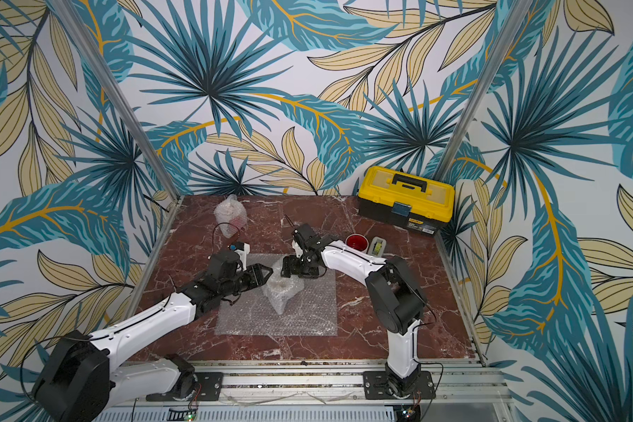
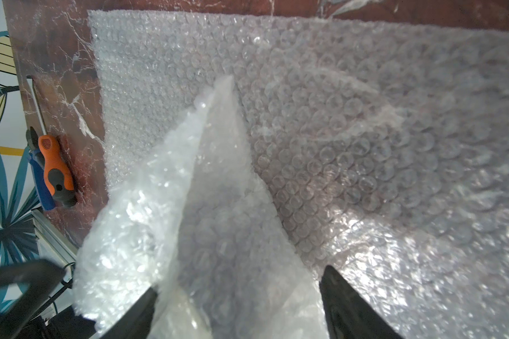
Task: Wrap mugs in bubble wrap
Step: Wrap the mug in bubble wrap.
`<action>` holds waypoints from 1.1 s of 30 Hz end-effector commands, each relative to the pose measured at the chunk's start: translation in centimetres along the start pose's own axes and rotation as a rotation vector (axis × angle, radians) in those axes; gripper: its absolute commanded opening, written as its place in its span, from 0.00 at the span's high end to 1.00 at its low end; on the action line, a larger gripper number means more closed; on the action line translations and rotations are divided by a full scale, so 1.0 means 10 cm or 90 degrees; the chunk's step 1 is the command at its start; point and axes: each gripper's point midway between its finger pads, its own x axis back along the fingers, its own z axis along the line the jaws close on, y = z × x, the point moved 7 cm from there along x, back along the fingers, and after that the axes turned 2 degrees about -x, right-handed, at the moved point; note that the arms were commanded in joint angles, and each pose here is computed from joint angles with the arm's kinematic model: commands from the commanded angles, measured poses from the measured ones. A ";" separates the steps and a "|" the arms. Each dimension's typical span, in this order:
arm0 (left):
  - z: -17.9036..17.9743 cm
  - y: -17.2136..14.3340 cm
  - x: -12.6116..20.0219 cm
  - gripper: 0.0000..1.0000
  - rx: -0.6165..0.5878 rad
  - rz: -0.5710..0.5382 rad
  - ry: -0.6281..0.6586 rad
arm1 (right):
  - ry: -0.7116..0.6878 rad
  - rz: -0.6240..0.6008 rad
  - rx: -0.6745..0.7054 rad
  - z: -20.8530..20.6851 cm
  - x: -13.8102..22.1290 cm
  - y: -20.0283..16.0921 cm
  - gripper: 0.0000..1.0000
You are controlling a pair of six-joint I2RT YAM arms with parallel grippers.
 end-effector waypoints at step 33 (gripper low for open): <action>0.48 -0.60 -0.58 0.40 0.002 0.130 0.237 | -0.086 0.029 0.034 -0.08 -0.12 -0.24 0.25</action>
